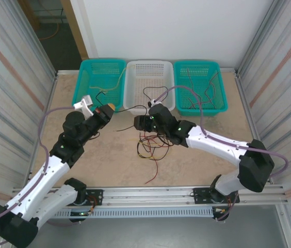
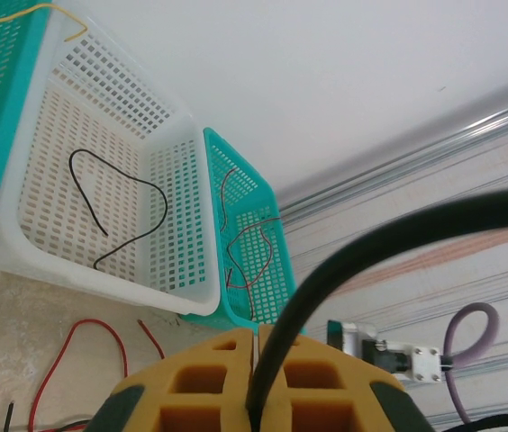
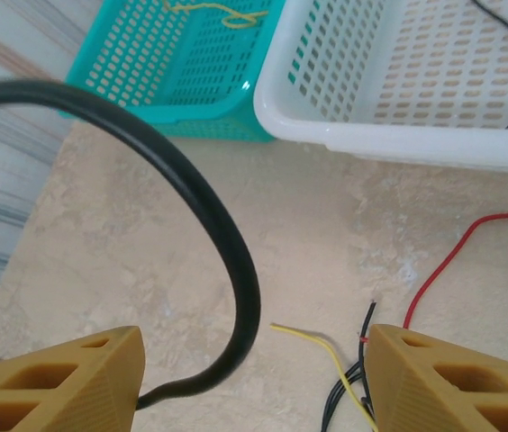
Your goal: Untangle the cables
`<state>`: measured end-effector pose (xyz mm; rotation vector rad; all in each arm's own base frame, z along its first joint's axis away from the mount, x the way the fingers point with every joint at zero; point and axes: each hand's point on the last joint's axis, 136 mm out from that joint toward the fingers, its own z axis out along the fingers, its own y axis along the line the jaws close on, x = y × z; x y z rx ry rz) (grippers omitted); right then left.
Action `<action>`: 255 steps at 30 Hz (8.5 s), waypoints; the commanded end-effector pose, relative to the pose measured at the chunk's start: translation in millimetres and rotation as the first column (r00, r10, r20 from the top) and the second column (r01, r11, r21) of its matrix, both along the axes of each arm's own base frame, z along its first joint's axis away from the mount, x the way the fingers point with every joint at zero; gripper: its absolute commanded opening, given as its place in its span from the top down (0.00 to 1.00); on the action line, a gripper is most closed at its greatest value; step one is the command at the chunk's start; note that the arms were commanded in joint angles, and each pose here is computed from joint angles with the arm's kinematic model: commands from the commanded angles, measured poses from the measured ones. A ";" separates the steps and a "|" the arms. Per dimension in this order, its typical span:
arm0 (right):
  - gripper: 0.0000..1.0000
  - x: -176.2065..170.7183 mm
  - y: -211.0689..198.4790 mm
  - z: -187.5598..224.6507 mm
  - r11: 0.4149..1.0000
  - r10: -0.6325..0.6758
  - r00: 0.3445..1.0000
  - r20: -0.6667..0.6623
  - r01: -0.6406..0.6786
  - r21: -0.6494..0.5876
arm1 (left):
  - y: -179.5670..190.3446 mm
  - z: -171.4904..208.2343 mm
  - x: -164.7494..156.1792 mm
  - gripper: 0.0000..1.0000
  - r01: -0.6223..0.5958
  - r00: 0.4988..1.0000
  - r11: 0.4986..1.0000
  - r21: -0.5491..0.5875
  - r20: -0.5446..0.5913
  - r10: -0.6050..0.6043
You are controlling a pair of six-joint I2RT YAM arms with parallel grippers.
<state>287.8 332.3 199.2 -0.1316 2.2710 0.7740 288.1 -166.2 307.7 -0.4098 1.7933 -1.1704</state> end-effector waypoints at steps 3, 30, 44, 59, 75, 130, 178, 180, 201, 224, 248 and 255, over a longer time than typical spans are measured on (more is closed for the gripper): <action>0.42 4.5 7.6 -11.2 1.000 0.007 1.000 -0.025 -0.007 0.023 | 3.2 14.7 -3.1 1.00 -0.008 0.999 0.999 -0.033 0.031 0.009; 0.55 -5.5 -84.7 -26.5 0.964 -0.112 0.992 0.053 0.121 -0.238 | 49.8 23.4 35.1 1.00 -0.204 0.978 0.961 0.189 -0.014 0.210; 0.42 -22.7 -161.1 13.2 0.940 -0.240 0.963 0.122 0.262 -0.216 | -0.1 91.6 145.9 1.00 -0.173 0.978 0.983 0.059 0.132 0.164; 0.42 -29.4 -180.7 13.3 0.935 -0.271 0.955 0.123 0.291 -0.202 | -73.8 23.7 257.9 0.45 -0.008 1.000 1.000 0.004 -0.008 0.008; 0.41 -19.5 -161.4 -10.2 0.947 -0.219 0.976 0.011 0.215 -0.237 | -70.4 -9.1 168.3 0.40 0.065 0.997 0.912 0.405 -0.067 -0.041; 0.51 -14.6 -176.6 -92.6 0.903 -0.359 0.900 -0.248 0.268 -0.337 | -177.8 -221.6 14.5 0.40 0.658 0.729 0.319 0.682 -0.470 -0.498; 0.43 -42.1 -113.8 9.7 0.997 0.017 1.000 0.010 -0.017 -0.074 | -157.2 -85.8 -27.9 1.00 0.510 0.788 0.383 0.770 -0.239 -0.568; 0.43 -49.5 -99.2 16.7 0.994 0.068 0.997 0.043 -0.064 -0.083 | -155.0 -76.9 -32.3 1.00 0.512 0.789 0.404 0.758 -0.229 -0.571; 0.51 -39.7 -92.3 -42.1 0.979 0.008 0.998 -0.069 -0.022 -0.204 | -109.7 9.6 -39.5 1.00 0.458 0.834 0.660 0.596 -0.031 -0.551; 0.49 -54.8 -116.0 61.8 0.999 -0.017 0.983 0.184 0.023 -0.033 | -56.4 60.2 -41.3 1.00 0.371 0.890 0.813 0.449 0.077 -0.449; 0.54 -44.5 -38.5 134.1 0.961 0.166 0.949 0.267 -0.216 0.171 | -67.5 70.1 -45.1 1.00 0.417 0.859 0.810 0.412 0.111 -0.499; 0.72 -30.1 -44.8 125.7 0.973 0.109 0.962 0.249 -0.155 0.170 | -65.3 76.2 -48.2 1.00 0.407 0.858 0.818 0.407 0.137 -0.495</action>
